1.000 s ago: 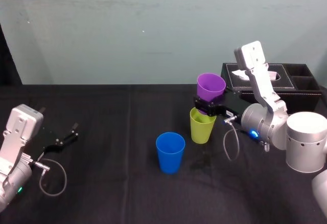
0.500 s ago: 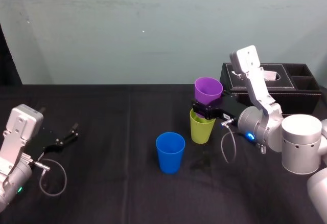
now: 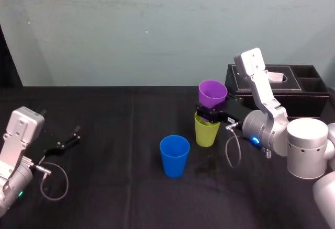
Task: Stack the three plastic cups sequentially using one hand.
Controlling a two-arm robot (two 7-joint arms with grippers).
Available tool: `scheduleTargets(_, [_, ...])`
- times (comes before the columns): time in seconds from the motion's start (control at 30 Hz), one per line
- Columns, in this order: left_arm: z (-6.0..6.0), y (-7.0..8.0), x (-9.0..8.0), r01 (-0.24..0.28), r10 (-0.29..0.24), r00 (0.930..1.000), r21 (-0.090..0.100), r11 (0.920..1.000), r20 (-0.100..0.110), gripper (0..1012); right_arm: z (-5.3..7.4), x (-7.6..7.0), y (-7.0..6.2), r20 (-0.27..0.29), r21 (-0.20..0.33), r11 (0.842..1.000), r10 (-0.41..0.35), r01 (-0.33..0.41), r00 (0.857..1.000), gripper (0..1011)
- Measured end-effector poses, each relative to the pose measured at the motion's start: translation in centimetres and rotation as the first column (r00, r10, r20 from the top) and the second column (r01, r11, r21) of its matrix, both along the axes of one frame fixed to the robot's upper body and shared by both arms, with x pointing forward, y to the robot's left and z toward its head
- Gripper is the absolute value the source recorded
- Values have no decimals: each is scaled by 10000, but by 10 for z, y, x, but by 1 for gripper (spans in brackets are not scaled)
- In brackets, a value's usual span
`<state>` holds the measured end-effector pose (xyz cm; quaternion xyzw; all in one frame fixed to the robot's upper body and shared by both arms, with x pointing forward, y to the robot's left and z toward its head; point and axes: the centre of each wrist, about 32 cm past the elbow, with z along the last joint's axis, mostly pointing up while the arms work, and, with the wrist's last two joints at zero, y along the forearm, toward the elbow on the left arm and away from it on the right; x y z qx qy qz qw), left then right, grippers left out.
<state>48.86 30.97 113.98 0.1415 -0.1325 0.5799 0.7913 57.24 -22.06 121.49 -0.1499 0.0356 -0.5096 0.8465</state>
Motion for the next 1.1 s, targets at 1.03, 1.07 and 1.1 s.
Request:
scheduleTargets(1.03, [0,0,0,0,0,10000,0,10000,0,1000,-9,0,2,-208,-63,10000,38,-39,9998,780])
scheduleTargets(1.07, [0,0,0,0,0,10000,0,10000,0,1000,-9,0,2,-206,-62,10000,38,-40,9998,817])
scheduleTargets(1.1, [0,0,0,0,0,10000,0,10000,1,1000,-9,0,2,-207,-63,10000,38,-40,9998,826])
